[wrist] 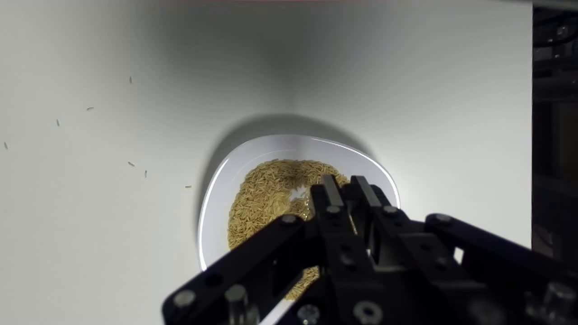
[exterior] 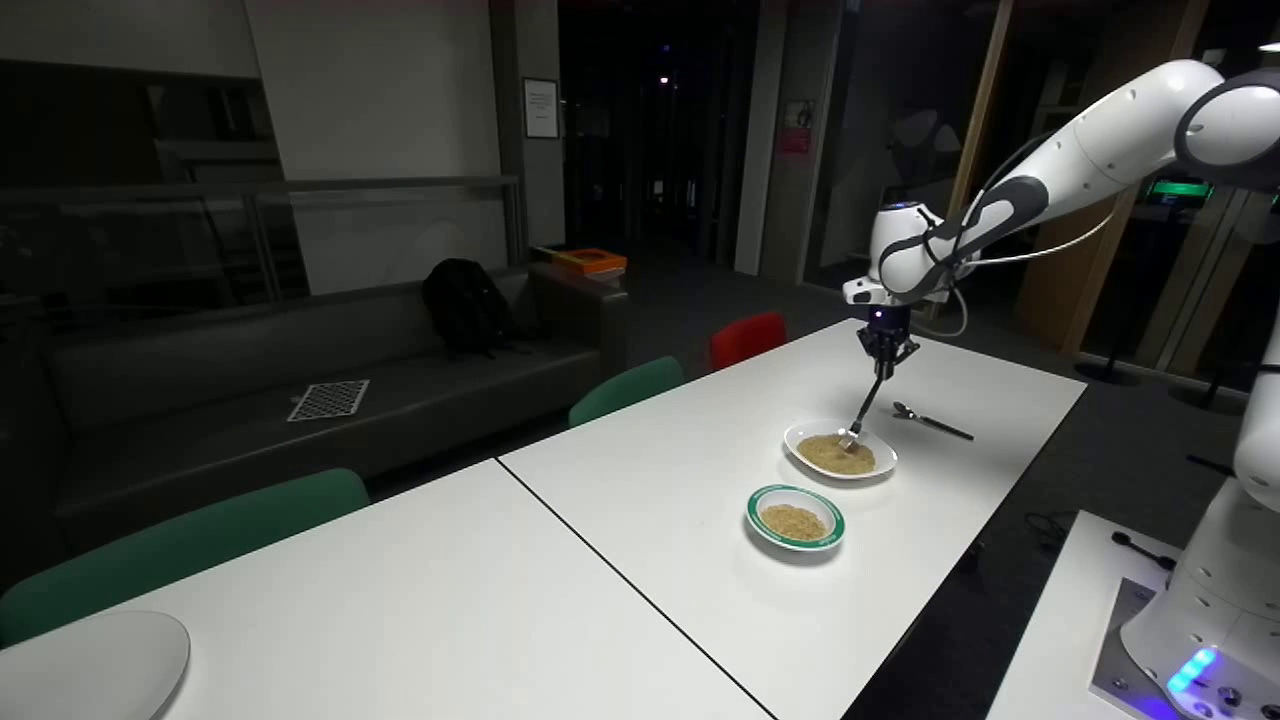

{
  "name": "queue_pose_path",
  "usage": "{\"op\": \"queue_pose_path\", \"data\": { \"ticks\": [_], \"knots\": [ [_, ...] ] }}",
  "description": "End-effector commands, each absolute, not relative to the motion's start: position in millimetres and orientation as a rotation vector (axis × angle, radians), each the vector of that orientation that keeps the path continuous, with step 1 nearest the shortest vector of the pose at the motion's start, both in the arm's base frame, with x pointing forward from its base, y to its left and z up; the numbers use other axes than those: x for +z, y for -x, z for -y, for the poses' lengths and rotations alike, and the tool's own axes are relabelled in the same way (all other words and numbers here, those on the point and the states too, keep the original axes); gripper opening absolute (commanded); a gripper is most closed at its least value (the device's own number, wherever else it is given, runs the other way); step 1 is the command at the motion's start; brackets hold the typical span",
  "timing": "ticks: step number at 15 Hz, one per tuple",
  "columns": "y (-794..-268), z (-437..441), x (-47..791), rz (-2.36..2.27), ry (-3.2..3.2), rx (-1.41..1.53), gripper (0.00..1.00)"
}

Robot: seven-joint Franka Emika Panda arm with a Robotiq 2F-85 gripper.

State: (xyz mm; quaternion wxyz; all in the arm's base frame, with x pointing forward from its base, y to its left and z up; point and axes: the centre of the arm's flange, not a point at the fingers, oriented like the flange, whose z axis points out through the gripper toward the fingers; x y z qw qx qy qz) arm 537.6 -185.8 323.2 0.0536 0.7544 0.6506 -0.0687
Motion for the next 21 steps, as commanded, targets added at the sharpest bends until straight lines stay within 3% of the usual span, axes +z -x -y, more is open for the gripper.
{"op": "queue_pose_path", "data": {
  "ticks": [1,21],
  "knots": [
    [-525.0,207.0,324.9,-1.991,-2.303,-0.115,0.03],
    [-530.1,242.1,272.9,-1.927,-2.462,0.030,0.03]
  ]
}}
